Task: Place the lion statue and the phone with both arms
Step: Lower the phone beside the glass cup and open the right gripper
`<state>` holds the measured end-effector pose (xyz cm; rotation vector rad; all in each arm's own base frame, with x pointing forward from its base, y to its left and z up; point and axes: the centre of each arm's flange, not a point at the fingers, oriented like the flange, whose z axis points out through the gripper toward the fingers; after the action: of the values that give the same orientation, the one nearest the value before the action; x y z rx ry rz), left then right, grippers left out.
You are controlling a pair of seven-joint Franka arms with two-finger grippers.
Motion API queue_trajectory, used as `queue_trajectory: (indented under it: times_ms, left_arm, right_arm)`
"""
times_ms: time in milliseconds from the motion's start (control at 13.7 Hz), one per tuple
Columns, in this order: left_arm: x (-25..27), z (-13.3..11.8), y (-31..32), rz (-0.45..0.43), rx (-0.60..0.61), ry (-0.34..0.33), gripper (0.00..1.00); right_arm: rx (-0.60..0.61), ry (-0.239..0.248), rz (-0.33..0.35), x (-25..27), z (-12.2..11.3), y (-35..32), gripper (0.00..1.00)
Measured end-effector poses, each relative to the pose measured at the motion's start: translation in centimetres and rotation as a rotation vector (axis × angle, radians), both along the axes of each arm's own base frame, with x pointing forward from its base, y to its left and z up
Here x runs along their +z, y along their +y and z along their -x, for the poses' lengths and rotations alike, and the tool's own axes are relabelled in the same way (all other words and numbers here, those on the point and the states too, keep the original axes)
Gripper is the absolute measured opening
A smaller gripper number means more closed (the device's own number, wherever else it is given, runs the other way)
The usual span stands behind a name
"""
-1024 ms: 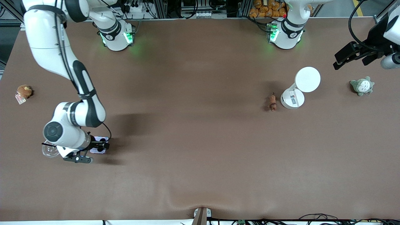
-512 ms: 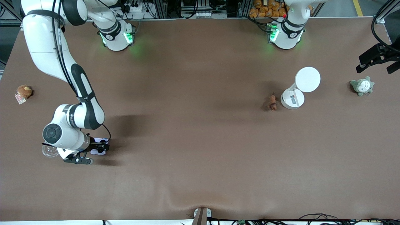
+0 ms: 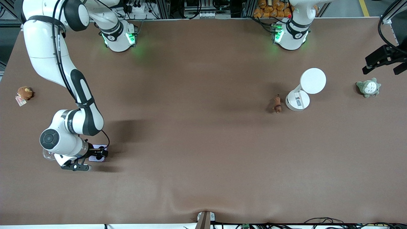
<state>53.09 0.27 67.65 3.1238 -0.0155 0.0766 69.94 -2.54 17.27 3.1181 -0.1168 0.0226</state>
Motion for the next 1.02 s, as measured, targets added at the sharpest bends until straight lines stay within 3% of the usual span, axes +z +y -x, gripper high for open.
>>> queue_trajectory:
  times_ms: [220,366,439,1024]
  left_arm:
    - [0.0,0.0,1.1,0.006,0.016,-0.001,1.0]
    - [0.0,0.1,1.4,0.008,0.019,0.002,1.0]
    - [-0.1,0.0,1.5,0.008,0.02,0.004,1.0]
    - [-2.1,-1.3,0.4,-0.052,-0.006,0.037,1.0]
  right_arm:
    - [-0.001,-0.01,0.001,0.1,-0.1,-0.3,0.84]
    - [-0.004,-0.039,-0.001,0.3,-0.4,-0.3,0.98]
    - [-0.004,-0.047,-0.002,0.4,-0.5,-0.2,1.0]
    - [0.001,-0.077,-0.006,1.9,-1.4,0.1,1.0]
